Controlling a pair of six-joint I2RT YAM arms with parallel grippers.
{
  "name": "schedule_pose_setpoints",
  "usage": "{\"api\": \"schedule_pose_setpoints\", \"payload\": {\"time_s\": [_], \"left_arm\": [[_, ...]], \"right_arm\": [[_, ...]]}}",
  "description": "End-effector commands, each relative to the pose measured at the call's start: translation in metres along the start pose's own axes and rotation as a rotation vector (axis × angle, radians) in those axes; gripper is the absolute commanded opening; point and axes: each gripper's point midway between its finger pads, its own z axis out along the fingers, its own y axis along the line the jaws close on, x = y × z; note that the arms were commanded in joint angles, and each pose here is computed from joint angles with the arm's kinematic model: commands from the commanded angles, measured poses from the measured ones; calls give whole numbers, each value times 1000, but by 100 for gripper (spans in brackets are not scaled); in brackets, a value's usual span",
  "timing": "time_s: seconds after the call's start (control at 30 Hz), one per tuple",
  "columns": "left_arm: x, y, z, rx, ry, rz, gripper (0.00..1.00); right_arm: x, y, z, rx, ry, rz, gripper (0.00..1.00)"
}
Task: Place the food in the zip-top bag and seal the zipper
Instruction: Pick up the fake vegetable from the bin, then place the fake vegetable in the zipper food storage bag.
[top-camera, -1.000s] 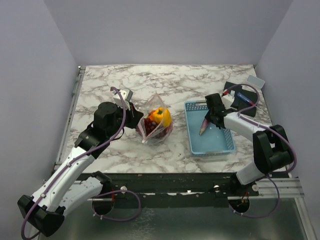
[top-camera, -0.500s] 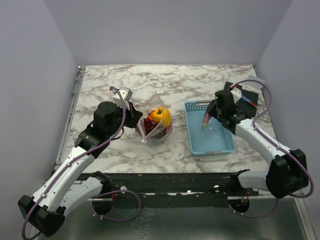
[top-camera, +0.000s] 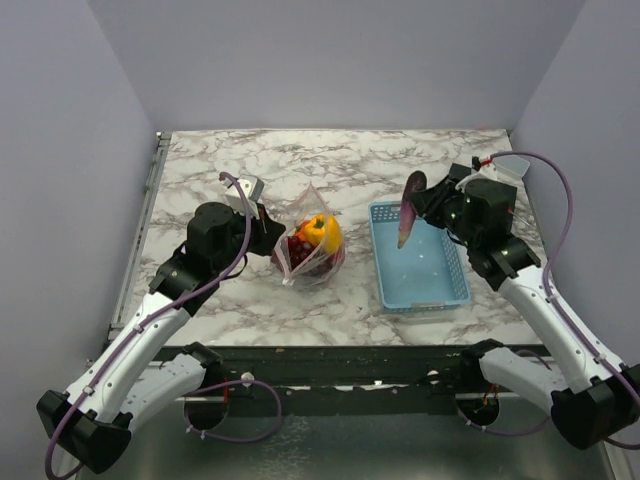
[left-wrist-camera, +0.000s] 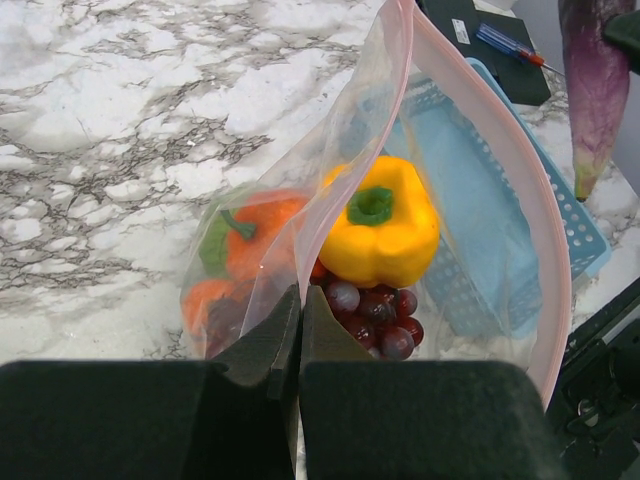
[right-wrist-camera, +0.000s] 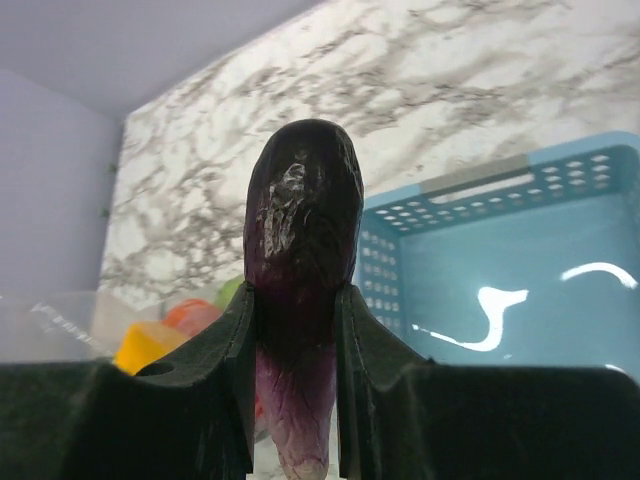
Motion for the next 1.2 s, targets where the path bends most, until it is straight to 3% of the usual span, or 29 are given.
{"api": "schedule_pose_setpoints", "payload": {"time_s": [0.0, 0.3, 0.57, 0.9, 1.17], "left_arm": [[1, -3, 1, 25, -1, -7, 0], [0, -5, 0, 39, -4, -3, 0], [0, -6, -1, 42, -6, -3, 0], [-3, -10, -4, 64, -18, 0, 0], [-5, -14, -6, 83, -30, 1, 0]], "right_arm": [[-24, 70, -30, -284, -45, -26, 1], [-35, 164, -79, -640, -132, -71, 1], [-23, 229, -104, -826, -187, -123, 1], [-6, 274, -100, -809, -280, -114, 1], [23, 265, -60, -667, -292, -144, 1]]}}
